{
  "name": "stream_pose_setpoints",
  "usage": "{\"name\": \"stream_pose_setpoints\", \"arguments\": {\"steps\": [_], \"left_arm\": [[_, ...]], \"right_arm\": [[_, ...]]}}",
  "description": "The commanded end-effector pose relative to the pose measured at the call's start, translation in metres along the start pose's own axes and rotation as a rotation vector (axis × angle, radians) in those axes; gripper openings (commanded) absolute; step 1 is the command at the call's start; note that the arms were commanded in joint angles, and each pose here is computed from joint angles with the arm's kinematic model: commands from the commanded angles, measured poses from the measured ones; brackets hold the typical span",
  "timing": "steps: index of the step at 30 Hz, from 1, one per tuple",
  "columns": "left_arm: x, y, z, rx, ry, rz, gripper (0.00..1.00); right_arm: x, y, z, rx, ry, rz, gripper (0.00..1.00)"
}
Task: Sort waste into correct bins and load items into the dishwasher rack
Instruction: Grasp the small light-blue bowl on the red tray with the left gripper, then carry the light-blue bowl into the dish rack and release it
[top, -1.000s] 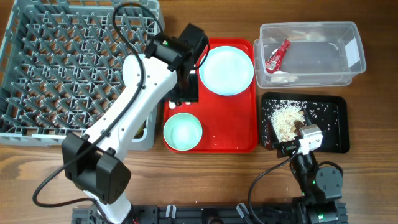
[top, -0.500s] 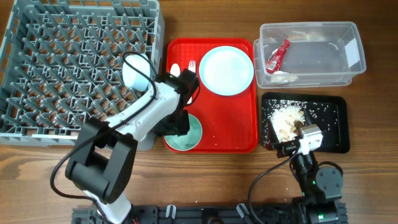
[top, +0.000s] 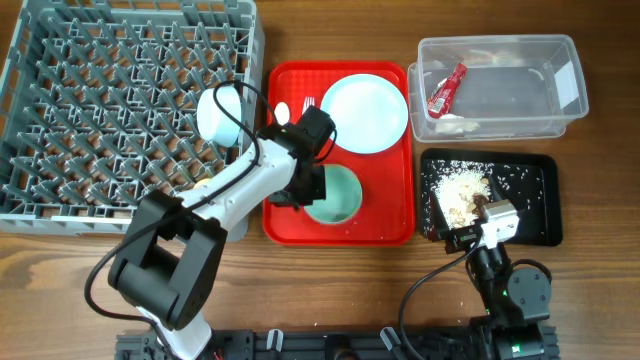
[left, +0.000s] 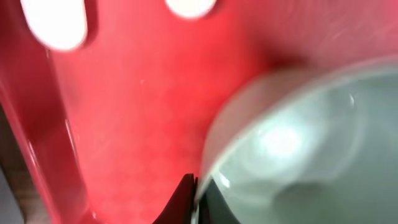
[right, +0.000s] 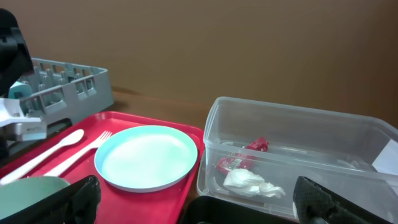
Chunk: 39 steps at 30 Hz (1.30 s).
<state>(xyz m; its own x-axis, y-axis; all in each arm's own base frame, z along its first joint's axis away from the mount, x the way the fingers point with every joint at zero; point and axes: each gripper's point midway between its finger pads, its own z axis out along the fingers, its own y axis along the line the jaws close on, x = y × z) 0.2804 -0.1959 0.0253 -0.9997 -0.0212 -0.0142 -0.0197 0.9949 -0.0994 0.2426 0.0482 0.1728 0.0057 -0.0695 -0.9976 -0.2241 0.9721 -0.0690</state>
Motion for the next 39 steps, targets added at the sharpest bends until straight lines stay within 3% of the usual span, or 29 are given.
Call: {"name": "stream_pose_setpoints", "arguments": {"steps": [1,4,9,13,18,23,29,39], "left_arm": [[-0.006,0.006,-0.003,0.006,-0.008,0.042,0.04],[-0.018,0.022,-0.030,-0.089,-0.038,0.043,0.04],[-0.057,0.071,-0.147,-0.475,-0.259,0.006,0.04],[-0.059,0.119,-0.236,-0.840,-0.464,-0.096,0.04],[-0.059,0.141,-0.236,-0.952,-0.485,-0.128,0.04],[-0.071,0.187,-0.263,-1.182,-0.606,-0.193,0.04],[-0.083,0.246,-0.256,-1.171,-0.609,-0.438,0.04],[-0.115,0.269,-0.205,-1.195,-0.510,-0.394,0.04]], "right_arm": [[-0.003,-0.001,-0.001,0.001,-0.014,-0.010,1.00],[-0.003,-0.001,-0.001,0.001,-0.014,-0.011,1.00],[-0.003,-0.001,-0.001,0.001,-0.014,-0.010,1.00],[-0.003,-0.001,-0.001,0.001,-0.014,-0.010,1.00],[-0.003,-0.001,-0.001,0.001,-0.014,-0.010,1.00],[-0.003,-0.001,-0.001,0.001,-0.014,-0.010,1.00],[-0.003,-0.001,-0.001,0.001,-0.014,-0.010,1.00],[-0.003,-0.001,-0.001,0.001,-0.014,-0.010,1.00]]}}
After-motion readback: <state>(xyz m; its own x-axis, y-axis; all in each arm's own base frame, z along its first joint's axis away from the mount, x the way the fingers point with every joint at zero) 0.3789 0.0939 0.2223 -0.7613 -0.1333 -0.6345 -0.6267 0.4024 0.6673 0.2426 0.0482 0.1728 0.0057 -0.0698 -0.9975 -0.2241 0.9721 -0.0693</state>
